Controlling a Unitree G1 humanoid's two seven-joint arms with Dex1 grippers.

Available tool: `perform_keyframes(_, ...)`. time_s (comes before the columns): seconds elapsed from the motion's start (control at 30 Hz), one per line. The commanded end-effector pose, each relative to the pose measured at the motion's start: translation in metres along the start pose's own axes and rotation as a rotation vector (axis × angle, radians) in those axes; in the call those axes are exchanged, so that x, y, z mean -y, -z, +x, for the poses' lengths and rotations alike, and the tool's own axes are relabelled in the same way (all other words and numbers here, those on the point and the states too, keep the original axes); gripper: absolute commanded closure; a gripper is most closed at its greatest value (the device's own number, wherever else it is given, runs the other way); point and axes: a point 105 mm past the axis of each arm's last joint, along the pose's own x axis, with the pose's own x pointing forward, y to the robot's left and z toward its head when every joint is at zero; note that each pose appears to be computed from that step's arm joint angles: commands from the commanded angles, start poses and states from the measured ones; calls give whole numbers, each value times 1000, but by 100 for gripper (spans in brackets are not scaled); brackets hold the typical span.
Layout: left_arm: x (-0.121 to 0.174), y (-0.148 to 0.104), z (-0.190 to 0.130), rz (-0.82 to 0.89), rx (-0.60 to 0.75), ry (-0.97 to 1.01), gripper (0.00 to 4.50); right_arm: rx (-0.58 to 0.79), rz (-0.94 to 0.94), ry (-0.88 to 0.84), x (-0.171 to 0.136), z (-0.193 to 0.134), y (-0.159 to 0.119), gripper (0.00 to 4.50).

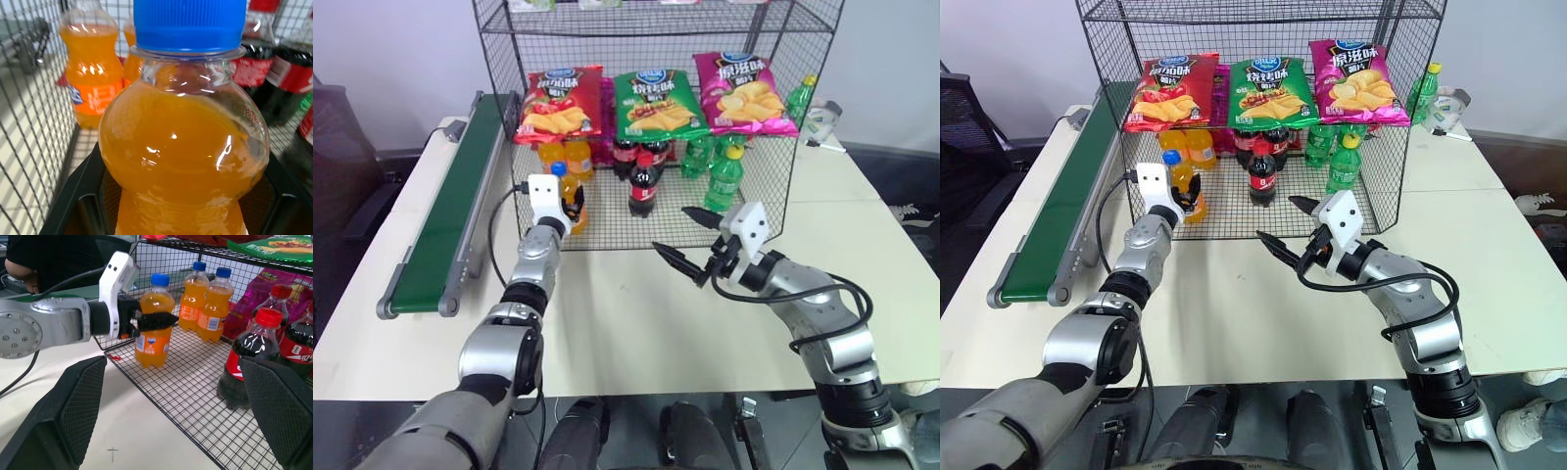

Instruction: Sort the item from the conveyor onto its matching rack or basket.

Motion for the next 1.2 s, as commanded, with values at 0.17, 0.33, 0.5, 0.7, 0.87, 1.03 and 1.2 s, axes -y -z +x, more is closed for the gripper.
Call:
perform_keyframes(0.17, -4, -30, 3, 8, 120, 6, 4, 49, -47, 0, 0, -2, -16, 0)
perform_keyframes(0.33, -7, -38, -6, 29, 178, 43, 4, 51, -49, -2, 0, -1, -16, 0)
perform_keyframes(0.5, -11, -44, -29, 87, 221, 92, 4, 49, -51, -1, 1, -3, -17, 0)
perform_keyframes(0.7, -28, -57, -68, 129, 232, 68, 4, 44, -54, -11, 2, -3, -17, 0)
perform_keyframes(0.87, -28, -62, -90, 169, 177, 148, 4, 39, -56, -20, 3, -4, -17, 0)
perform_keyframes(1.03, -61, -66, -132, 205, -3, 259, 4, -1, -67, -23, 14, -15, -17, 0)
perform_keyframes(1.2, -75, -67, -156, 229, -122, 285, 4, -42, -81, -16, 25, -25, -14, 0)
